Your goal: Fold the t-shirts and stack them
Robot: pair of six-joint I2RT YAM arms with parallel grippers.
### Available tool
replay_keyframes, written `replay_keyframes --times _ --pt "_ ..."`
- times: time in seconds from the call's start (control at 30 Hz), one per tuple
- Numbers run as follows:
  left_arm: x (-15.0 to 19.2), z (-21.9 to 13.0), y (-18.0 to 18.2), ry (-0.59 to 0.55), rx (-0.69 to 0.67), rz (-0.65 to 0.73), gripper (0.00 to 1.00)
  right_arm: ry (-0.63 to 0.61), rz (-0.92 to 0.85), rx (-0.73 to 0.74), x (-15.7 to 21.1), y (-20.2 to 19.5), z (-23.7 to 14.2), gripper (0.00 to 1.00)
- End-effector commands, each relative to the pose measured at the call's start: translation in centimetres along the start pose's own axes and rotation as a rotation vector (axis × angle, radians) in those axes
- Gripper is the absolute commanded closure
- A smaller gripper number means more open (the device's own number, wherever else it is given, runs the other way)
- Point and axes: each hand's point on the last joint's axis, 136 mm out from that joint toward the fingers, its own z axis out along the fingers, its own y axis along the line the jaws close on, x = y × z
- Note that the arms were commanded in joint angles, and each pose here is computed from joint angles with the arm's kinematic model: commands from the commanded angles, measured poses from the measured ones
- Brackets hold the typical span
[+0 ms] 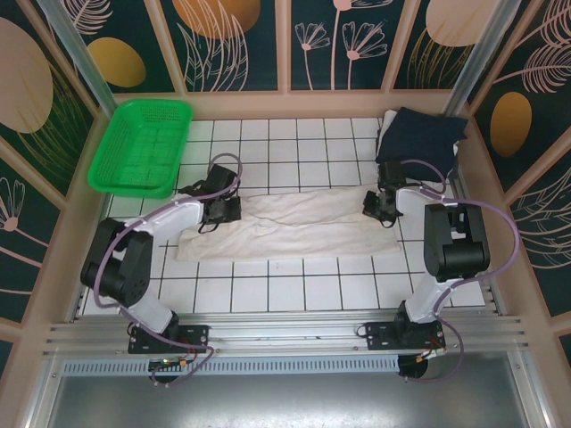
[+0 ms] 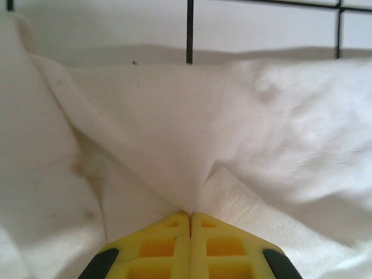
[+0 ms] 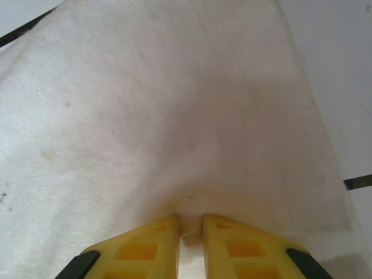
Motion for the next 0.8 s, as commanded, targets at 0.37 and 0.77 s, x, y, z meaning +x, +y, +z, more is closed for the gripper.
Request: replay_keyframes --times 0.37,0.77 --pt "5.6 -2.2 1.4 0.074 -0.07 -0.037 0.79 0.011 -0.005 -0.022 0.0 0.2 0.1 0.81" --pt "0.7 -1.4 -1.4 -0.003 -0.041 -0.018 0.49 -0.041 -0.036 -0.046 -0.6 1.6 -2.0 0.81"
